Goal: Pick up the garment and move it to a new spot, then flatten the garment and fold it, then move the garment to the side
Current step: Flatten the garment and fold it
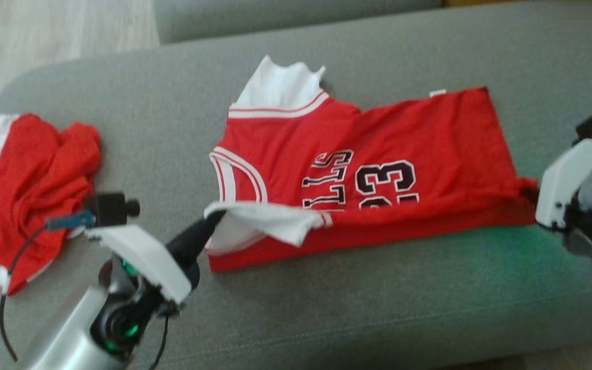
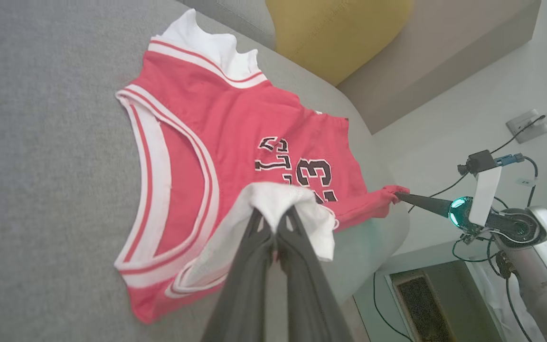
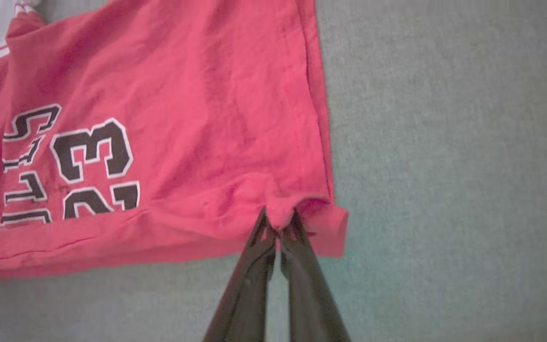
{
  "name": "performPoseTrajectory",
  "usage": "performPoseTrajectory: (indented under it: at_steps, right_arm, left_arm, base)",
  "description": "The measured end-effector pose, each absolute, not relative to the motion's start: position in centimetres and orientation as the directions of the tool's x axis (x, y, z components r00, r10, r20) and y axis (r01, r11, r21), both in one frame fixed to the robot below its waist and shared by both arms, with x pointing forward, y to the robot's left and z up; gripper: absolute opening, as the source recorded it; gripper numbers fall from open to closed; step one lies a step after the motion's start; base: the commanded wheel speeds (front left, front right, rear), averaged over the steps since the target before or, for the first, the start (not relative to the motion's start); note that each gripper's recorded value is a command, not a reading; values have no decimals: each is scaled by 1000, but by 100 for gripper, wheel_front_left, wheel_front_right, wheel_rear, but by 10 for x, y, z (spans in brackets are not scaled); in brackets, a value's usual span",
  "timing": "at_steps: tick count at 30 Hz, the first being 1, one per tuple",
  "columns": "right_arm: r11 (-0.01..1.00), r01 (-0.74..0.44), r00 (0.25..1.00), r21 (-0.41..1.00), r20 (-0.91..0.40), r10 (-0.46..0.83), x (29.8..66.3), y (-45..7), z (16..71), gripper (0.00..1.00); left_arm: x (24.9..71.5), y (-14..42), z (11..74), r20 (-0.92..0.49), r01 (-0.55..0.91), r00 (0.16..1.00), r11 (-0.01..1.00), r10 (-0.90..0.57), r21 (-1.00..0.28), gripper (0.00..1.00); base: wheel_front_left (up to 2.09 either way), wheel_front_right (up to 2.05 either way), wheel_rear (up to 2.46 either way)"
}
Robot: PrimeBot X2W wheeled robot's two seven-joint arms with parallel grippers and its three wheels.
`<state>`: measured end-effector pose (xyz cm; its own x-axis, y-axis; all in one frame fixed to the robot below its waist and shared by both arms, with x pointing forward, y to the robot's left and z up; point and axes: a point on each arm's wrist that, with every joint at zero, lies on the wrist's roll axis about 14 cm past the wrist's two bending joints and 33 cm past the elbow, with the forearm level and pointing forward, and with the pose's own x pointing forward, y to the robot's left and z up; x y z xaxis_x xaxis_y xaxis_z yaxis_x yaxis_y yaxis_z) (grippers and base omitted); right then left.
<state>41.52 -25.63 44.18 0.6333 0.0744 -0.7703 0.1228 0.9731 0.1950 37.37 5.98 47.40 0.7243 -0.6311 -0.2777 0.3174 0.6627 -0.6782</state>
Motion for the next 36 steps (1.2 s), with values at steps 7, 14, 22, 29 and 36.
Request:
performPoseTrajectory:
  at_steps: [7,14,22,29,36]
  right_arm:
    - [977,130,623,172,-780,54,444,-251,419,0]
    - [978,138,606,155,-795,41,459,-249,400,62]
    - [969,158,721,188,-692,17,479,-250,417,100]
    - [975,105,906,198,-422,-12,494,-251,483,100]
    - [989,44,973,141,-232,-11,449,-237,496,100]
  left_arm:
    - [412,54,455,-311,293,733,693,-605,-659,0]
    - [439,60,433,-342,254,764,743,-547,-620,12]
    - [464,72,444,-237,187,878,753,-416,-630,100]
    - [469,95,475,-85,156,961,774,-261,-614,100]
    - [431,109,478,-61,84,987,805,-148,-588,100]
  base:
    - [0,0,0]
    - [0,0,0]
    - [0,0,0]
    - [0,0,0]
    - [0,0,0]
